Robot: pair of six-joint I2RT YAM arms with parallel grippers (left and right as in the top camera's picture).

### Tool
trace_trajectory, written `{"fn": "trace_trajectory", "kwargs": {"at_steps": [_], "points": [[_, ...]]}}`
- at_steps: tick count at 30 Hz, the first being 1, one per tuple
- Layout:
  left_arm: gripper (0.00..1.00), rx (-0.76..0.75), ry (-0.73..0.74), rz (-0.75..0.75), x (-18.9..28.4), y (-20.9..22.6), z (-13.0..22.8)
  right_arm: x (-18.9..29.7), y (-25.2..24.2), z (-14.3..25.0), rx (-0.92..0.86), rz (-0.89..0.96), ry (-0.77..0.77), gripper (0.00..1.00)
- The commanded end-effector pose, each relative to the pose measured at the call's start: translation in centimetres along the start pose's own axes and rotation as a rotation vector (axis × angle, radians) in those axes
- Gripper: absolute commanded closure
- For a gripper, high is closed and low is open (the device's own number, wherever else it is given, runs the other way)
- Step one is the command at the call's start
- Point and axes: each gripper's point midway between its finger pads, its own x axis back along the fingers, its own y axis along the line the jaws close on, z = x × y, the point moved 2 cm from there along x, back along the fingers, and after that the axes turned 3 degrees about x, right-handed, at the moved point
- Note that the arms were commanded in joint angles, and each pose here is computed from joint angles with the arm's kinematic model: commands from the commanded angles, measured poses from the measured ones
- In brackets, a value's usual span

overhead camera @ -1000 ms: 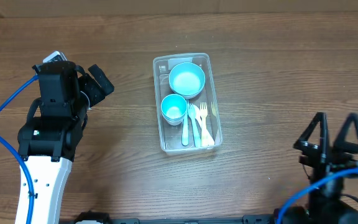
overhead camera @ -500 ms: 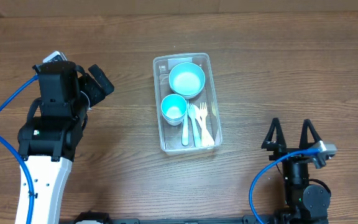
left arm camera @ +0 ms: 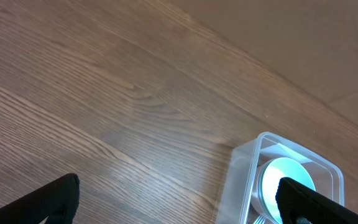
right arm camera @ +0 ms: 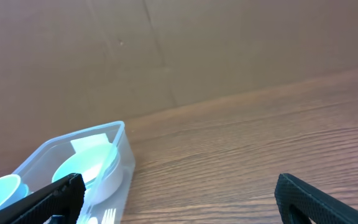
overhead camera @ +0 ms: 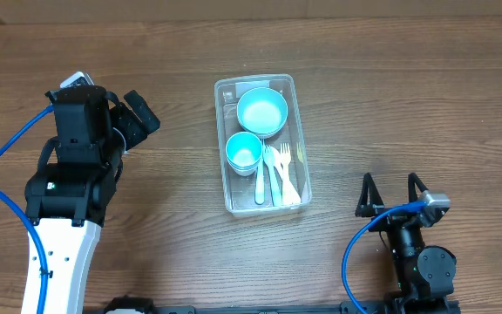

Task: Pack container

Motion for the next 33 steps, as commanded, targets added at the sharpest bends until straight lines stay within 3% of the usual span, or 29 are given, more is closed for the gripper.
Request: {"fn": "trace_trajectory", "kwargs": {"at_steps": [1, 6, 24, 26, 30, 33], "points": [[0.00, -0.016, -0.023, 0.008, 0.6, -0.2, -0.6, 0.0, 0.6, 0.4, 0.122, -0.049, 0.007, 0.00], [0.00, -0.016, -0.023, 0.008, 0.6, -0.2, -0.6, 0.0, 0.6, 0.4, 0.333, -0.051, 0.002, 0.00], [0.00, -0.014, -0.030, 0.013, 1.1, -0.1, -0.7, 0.0, 0.6, 0.4, 0.332, -0.051, 0.002, 0.00], [0.00, -0.005, -0.087, 0.056, 3.9, -0.1, -1.3, 0.0, 0.6, 0.4, 0.332, -0.051, 0.002, 0.00], [0.00, 0.041, -0.347, 0.248, 15.7, 0.9, -2.5, 0.0, 0.6, 0.4, 0.332, -0.051, 0.002, 0.00], [0.00, 0.046, -0.568, 0.362, 24.5, 3.9, -1.3, 0.0, 0.6, 0.4, 0.332, -0.051, 0.002, 0.00]]}}
